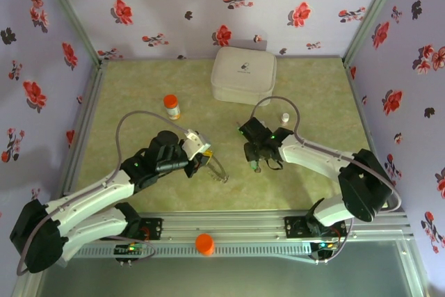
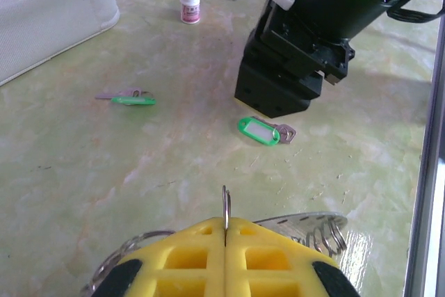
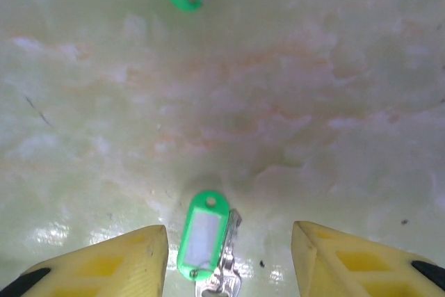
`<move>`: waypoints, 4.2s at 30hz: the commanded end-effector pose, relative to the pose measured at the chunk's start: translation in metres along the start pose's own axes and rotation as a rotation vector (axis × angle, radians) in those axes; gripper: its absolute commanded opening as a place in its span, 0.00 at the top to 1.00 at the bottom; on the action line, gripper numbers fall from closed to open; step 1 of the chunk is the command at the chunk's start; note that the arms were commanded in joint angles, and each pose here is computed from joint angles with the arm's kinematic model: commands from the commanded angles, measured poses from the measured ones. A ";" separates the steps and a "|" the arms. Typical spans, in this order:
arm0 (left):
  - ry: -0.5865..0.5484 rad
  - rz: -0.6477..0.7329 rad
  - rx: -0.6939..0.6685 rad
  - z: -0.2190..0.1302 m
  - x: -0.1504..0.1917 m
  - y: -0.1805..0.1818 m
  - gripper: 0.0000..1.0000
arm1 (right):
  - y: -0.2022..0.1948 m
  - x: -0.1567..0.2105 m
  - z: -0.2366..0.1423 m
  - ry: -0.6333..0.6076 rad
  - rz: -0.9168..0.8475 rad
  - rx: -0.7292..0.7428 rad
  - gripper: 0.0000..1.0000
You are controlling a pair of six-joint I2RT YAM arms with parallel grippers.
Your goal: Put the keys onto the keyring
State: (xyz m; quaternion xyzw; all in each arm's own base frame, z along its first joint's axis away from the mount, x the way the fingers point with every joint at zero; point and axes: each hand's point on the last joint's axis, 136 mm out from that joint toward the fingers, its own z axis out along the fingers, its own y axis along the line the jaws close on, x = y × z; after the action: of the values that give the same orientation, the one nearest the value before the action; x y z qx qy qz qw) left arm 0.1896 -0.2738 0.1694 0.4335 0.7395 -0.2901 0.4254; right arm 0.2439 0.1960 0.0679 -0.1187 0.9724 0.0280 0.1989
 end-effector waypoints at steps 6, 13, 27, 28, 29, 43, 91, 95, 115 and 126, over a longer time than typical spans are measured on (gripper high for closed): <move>-0.078 0.038 0.023 0.000 -0.024 -0.005 1.00 | 0.001 0.052 0.019 0.211 -0.004 -0.032 0.54; -0.082 0.045 0.028 -0.001 -0.025 -0.006 1.00 | -0.001 0.059 0.026 0.243 -0.017 -0.017 0.66; -0.078 0.047 0.027 -0.001 -0.025 -0.006 1.00 | 0.004 0.060 0.029 0.251 -0.033 -0.041 0.84; -0.077 0.047 0.027 -0.001 -0.024 -0.006 1.00 | 0.004 0.060 0.029 0.249 -0.032 -0.044 0.84; -0.080 0.048 0.025 -0.001 -0.025 -0.006 1.00 | 0.005 0.059 0.029 0.247 -0.032 -0.050 0.87; -0.091 0.069 0.016 -0.002 -0.026 -0.004 1.00 | 0.014 0.048 0.015 0.190 -0.056 -0.109 1.00; -0.081 0.074 0.025 -0.002 -0.023 -0.006 1.00 | 0.015 0.028 0.036 0.173 -0.065 -0.049 0.82; -0.077 0.081 0.025 -0.001 -0.022 -0.006 1.00 | 0.015 0.026 0.035 0.167 -0.064 -0.045 0.83; -0.073 0.076 0.030 -0.002 -0.021 -0.007 1.00 | 0.009 0.021 0.028 0.133 -0.090 -0.022 1.00; -0.079 0.053 0.029 -0.002 -0.022 -0.006 1.00 | 0.021 -0.007 -0.029 -0.161 -0.186 -0.202 1.00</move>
State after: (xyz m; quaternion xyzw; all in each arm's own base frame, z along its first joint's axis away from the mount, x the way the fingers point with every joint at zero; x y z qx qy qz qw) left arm 0.1905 -0.2775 0.1737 0.4481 0.7239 -0.2889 0.4378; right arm 0.2326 0.2098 0.0832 -0.1955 0.9491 0.0929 0.2289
